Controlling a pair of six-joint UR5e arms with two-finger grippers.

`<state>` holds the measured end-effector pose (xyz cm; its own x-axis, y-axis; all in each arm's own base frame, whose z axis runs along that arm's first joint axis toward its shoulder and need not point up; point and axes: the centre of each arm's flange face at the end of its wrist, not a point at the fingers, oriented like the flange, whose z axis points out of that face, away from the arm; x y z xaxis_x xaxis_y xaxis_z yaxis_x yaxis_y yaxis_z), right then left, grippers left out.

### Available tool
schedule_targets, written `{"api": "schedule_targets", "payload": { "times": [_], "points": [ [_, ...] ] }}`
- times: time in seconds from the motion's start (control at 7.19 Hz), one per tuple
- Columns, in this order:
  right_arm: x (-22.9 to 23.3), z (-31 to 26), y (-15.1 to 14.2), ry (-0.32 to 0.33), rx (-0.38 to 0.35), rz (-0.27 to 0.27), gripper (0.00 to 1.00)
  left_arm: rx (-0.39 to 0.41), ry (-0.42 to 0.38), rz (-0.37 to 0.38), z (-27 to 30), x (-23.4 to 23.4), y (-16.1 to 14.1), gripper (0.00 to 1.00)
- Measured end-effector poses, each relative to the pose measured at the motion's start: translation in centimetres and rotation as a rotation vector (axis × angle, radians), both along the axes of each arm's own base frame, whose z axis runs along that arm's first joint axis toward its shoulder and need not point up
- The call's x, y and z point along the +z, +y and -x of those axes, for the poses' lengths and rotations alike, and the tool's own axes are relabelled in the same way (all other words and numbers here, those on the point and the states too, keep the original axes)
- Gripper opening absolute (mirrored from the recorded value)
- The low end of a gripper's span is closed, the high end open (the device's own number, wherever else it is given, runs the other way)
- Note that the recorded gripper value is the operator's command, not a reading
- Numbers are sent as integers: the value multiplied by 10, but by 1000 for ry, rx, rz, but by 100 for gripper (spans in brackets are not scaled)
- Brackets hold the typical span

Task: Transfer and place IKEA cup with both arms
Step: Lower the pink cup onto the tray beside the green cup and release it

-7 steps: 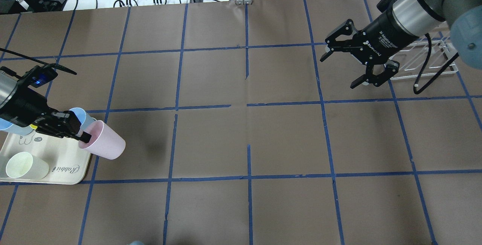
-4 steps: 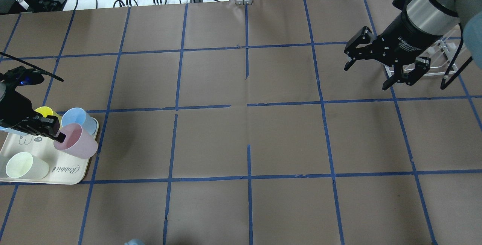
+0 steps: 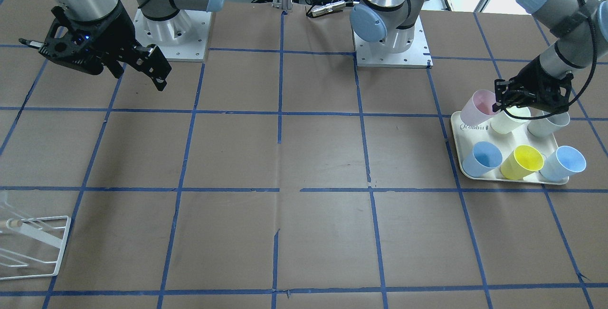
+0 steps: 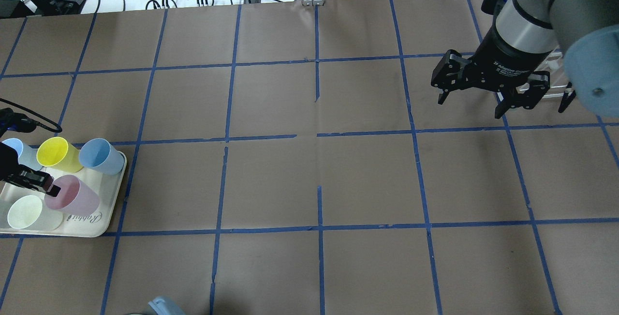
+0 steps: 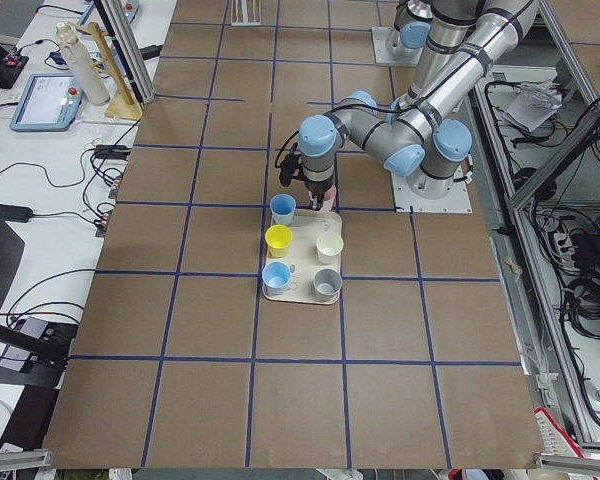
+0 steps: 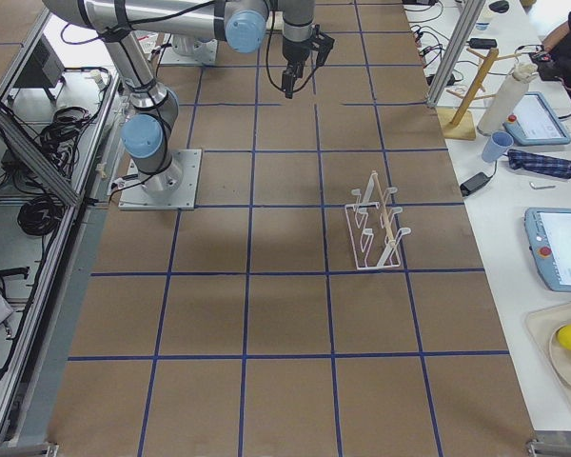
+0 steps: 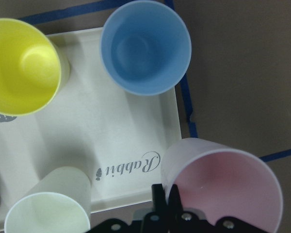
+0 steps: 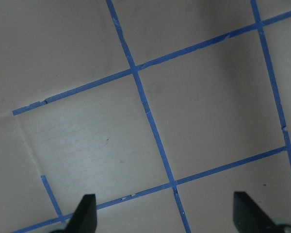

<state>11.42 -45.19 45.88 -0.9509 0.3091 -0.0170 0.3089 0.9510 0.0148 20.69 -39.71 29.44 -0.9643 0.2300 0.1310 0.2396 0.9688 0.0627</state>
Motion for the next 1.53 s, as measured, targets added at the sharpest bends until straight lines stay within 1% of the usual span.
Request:
{"api": "schedule_targets", "payload": {
  "times": [0.42,0.7,0.97,1.25,1.39,1.53],
  "points": [
    [5,-8,5,2,69,28,98,-40,16,3,-19,-20,6,0],
    [10,-18,15,-1,112,42,100,-40,20,2,-23,-29,9,0],
    [21,-28,32,1,152,60,100,-38,26,-1,-23,-34,9,0],
    [26,-28,41,6,221,71,100,-36,33,-5,-23,-39,9,0],
    [29,-28,44,10,235,76,100,-36,35,-6,-23,-41,9,0],
    [29,-27,47,14,236,67,100,-35,36,-7,-23,-43,9,0]
  ]
}}
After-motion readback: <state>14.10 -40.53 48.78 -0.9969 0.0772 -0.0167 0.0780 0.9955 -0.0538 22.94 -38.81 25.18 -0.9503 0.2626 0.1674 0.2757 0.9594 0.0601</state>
